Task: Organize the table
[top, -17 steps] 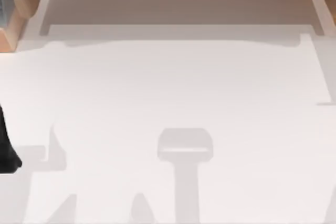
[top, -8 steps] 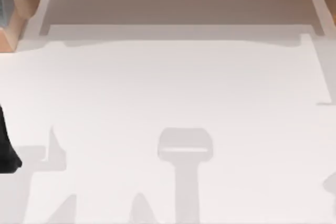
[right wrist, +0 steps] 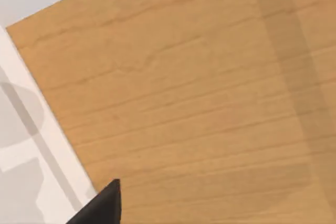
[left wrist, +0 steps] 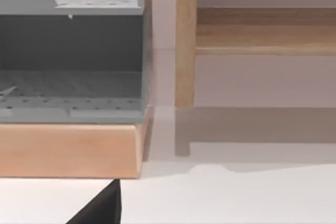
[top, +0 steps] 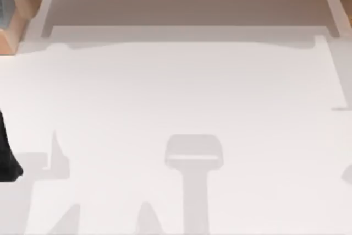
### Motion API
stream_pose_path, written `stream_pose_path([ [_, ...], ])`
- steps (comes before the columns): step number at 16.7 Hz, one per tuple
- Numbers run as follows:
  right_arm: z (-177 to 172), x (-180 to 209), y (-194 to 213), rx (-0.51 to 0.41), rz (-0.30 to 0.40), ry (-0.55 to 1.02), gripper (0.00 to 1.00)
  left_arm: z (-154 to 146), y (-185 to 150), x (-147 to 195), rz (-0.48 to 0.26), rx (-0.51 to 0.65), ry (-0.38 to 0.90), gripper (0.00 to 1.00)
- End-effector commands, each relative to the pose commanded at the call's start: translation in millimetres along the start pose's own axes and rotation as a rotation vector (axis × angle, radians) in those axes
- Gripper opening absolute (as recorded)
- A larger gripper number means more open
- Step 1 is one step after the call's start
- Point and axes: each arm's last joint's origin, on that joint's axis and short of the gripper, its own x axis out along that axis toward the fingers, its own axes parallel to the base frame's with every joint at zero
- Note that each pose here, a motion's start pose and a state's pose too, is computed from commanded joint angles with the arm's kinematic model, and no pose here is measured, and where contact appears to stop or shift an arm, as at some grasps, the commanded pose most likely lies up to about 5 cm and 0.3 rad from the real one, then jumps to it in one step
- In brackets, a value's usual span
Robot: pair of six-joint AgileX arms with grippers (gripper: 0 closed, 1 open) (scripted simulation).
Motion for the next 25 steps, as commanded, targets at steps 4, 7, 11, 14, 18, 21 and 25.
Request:
stream_pose_path([
  [4,-13,3,2,-0.197,-0.142,-0.036,1.0,0,0,0,0.0,0.0,0.0,1.0],
  [7,-21,3,4,-0.297,-0.222,-0.034,1.0,0,0,0,0.0,0.0,0.0,1.0],
  [11,-30,3,2,-0.393,-0.308,-0.01,1.0,0,0,0,0.0,0.0,0.0,1.0],
  [14,-33,2,-1,-0.423,-0.346,0.008,1.0,0,0,0,0.0,0.0,0.0,1.0],
  [18,-34,2,-1,-0.424,-0.349,0.011,1.0,0,0,0,0.0,0.0,0.0,1.0],
  [21,-33,4,-1,-0.424,-0.348,0.007,1.0,0,0,0,0.0,0.0,0.0,1.0],
  [25,-33,21,-7,-0.424,-0.35,0.011,1.0,0,0,0,0.0,0.0,0.0,1.0],
])
